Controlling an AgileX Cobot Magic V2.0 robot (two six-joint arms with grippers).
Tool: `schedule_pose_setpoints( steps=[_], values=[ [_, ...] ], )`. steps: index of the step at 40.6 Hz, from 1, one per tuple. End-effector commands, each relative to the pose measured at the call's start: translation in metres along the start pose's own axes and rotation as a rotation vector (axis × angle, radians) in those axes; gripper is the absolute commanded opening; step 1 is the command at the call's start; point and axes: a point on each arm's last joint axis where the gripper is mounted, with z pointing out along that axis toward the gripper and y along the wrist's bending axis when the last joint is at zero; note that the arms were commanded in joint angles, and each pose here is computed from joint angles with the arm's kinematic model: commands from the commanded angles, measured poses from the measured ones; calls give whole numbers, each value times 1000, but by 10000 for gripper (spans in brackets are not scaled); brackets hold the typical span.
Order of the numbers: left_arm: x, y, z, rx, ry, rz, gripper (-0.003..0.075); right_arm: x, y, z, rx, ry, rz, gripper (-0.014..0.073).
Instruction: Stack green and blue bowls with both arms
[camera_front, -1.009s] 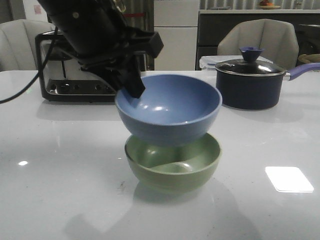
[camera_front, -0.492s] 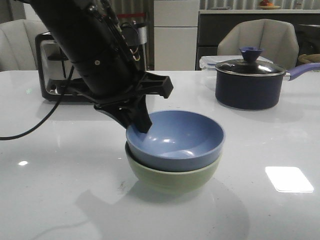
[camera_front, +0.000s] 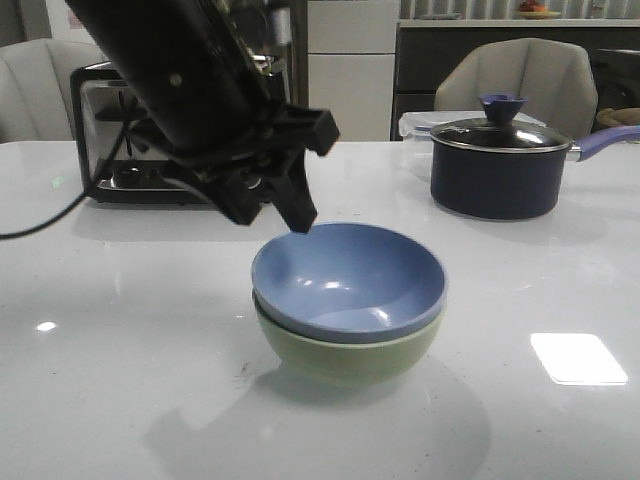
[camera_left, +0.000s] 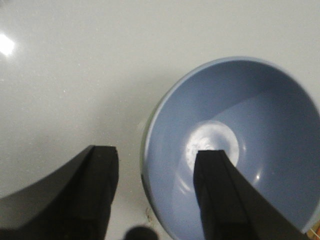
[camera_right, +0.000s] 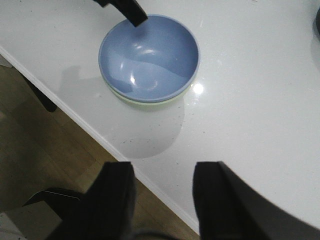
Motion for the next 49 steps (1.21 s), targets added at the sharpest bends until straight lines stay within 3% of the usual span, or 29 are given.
schedule_pose_setpoints(
  steps=[1,9,22,33,43,49],
  values=[
    [-15,-7,-55,-22,-154,76,422,-12,-1,-6,13,-90,-10,403],
    [0,-8,-109,-82,-245,155,422,-12,-1,-6,13,-90,-10,403],
    [62,-8,-166,-130,-333,209,422,-12,-1,-6,13,-90,-10,403],
    [122,-6,-184,-132,-374,212,422,-12,-1,-6,14,-94,-10,403],
    [157,-5,-190,-133,-416,215,419,-12,-1,-5,12,-86,-10,402],
    [161,-4,-189,-133,-413,214,315,-12,-1,-5,12,-86,-10,295]
  ],
)
